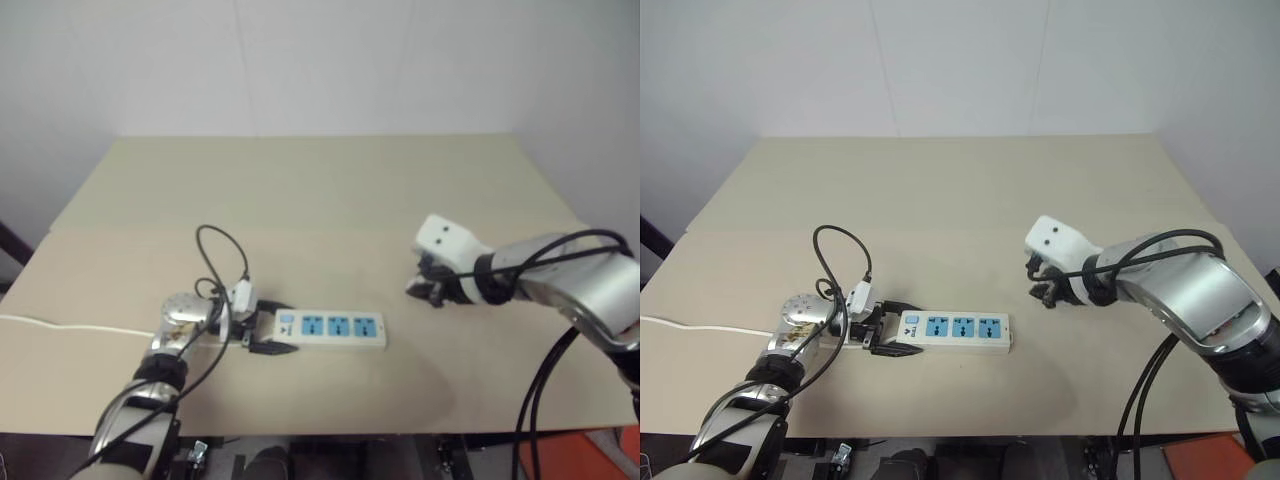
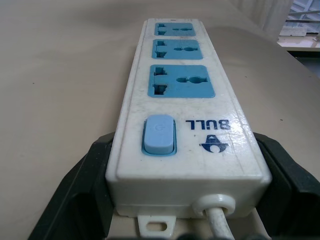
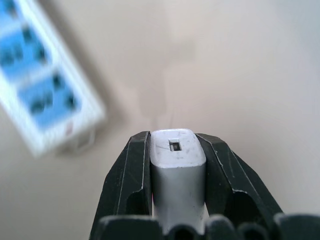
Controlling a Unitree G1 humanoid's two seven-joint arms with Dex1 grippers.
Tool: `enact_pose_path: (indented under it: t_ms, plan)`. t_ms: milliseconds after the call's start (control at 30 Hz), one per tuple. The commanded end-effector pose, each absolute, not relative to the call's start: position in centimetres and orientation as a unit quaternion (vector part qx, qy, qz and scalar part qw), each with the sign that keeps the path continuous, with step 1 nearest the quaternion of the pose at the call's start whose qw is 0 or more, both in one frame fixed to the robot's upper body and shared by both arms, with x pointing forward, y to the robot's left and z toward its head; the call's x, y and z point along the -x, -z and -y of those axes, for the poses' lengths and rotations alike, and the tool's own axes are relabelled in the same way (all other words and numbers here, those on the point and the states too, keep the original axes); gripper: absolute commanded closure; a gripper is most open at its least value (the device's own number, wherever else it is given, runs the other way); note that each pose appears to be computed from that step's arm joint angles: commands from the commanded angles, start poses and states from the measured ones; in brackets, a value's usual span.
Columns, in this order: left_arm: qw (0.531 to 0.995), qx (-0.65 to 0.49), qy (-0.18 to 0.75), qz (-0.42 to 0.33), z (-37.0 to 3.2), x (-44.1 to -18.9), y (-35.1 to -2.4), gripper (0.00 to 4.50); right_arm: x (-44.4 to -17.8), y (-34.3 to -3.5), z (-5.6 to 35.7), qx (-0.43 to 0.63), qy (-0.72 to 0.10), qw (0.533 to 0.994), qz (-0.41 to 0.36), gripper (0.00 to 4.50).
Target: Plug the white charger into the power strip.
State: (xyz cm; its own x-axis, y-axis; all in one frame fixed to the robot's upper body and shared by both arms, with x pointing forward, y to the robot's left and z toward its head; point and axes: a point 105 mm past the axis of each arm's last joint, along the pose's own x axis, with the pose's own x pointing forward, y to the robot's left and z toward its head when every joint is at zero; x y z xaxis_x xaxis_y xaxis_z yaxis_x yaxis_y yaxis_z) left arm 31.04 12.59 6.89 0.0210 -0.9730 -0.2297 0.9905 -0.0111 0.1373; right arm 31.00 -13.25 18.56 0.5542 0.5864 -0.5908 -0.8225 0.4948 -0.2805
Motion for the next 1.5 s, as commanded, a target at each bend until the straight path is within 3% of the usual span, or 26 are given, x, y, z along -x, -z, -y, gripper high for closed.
enact_pose_path:
  t_ms: [33, 267, 500, 867, 1500]
  plan:
    - [0.698, -0.137, 0.702, -0.025, -12.2, -31.2, -7.5, 1.21, -31.5, -21.4, 11.2, 0.209, -0.484, 0.844, -0.102, 3.39]
    - [0.694, -0.149, 0.703, -0.032, -11.9, -30.9, -7.1, 1.21, -31.4, -21.0, 6.6, 0.001, -0.594, 0.804, 0.011, 3.39]
    - [0.696, -0.15, 0.701, -0.032, -11.7, -31.0, -7.1, 1.21, -31.6, -18.8, 3.7, -0.063, -0.63, 0.772, 0.057, 3.39]
    - [0.699, -0.15, 0.699, -0.031, -11.7, -30.9, -7.1, 1.21, -31.7, -14.6, 2.4, -0.05, -0.656, 0.751, 0.053, 3.39]
    - [0.698, -0.153, 0.699, -0.031, -11.9, -30.9, -7.4, 1.21, -31.8, -12.9, 3.3, -0.04, -0.647, 0.76, 0.044, 3.39]
